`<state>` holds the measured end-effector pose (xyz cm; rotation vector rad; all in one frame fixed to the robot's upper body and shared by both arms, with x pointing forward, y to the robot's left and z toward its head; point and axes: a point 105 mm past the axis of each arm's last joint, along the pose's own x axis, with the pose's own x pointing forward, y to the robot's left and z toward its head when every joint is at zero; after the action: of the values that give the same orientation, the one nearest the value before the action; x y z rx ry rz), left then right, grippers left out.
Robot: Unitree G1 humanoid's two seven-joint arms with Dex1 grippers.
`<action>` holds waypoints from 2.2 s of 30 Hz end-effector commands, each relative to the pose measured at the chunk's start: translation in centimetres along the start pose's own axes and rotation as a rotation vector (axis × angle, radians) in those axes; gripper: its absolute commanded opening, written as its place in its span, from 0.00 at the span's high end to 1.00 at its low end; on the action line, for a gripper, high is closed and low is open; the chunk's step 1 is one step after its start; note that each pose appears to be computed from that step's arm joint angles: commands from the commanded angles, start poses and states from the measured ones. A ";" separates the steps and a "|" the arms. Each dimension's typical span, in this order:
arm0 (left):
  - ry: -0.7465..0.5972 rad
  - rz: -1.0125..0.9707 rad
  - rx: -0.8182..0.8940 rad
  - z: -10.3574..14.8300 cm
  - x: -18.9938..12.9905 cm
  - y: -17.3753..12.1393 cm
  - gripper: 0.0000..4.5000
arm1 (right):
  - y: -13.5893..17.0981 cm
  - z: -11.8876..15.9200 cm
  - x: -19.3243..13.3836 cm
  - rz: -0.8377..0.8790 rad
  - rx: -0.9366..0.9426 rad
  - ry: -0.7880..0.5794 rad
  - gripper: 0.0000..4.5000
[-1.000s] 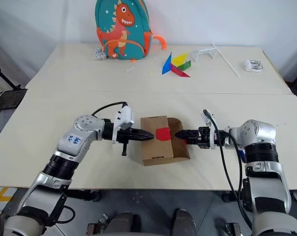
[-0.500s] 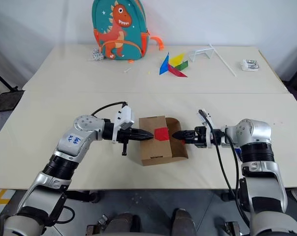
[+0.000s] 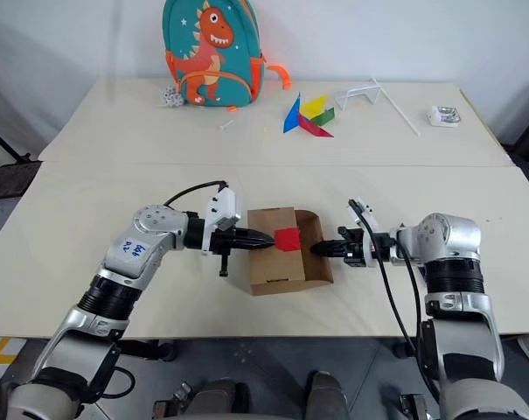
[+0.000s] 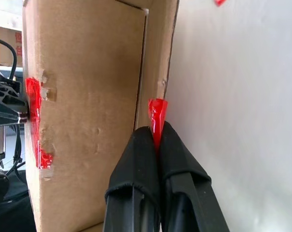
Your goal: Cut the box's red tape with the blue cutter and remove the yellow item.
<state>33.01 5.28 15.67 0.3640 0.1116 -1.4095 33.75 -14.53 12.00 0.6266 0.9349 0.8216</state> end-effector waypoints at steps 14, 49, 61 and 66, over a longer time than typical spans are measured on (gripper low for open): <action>-0.061 0.143 -0.101 -2.3 1.7 0.1 1.00 | 6.1 5.0 -5.9 -0.082 -0.209 -0.106 0.99; -0.148 0.229 -0.165 -3.2 3.7 0.9 1.00 | 10.2 4.0 -5.1 -0.369 -0.425 -0.136 0.99; -0.141 0.190 -0.136 -1.6 1.2 0.6 1.00 | 9.0 3.0 -4.4 -0.419 -0.422 -0.138 0.99; -0.146 0.087 -0.104 1.7 -1.3 0.3 1.00 | 8.9 3.2 -4.6 -0.438 -0.421 -0.149 0.99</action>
<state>33.52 6.04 14.92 0.1717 0.1197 -1.2790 32.26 -13.58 23.36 0.1371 0.6632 0.5648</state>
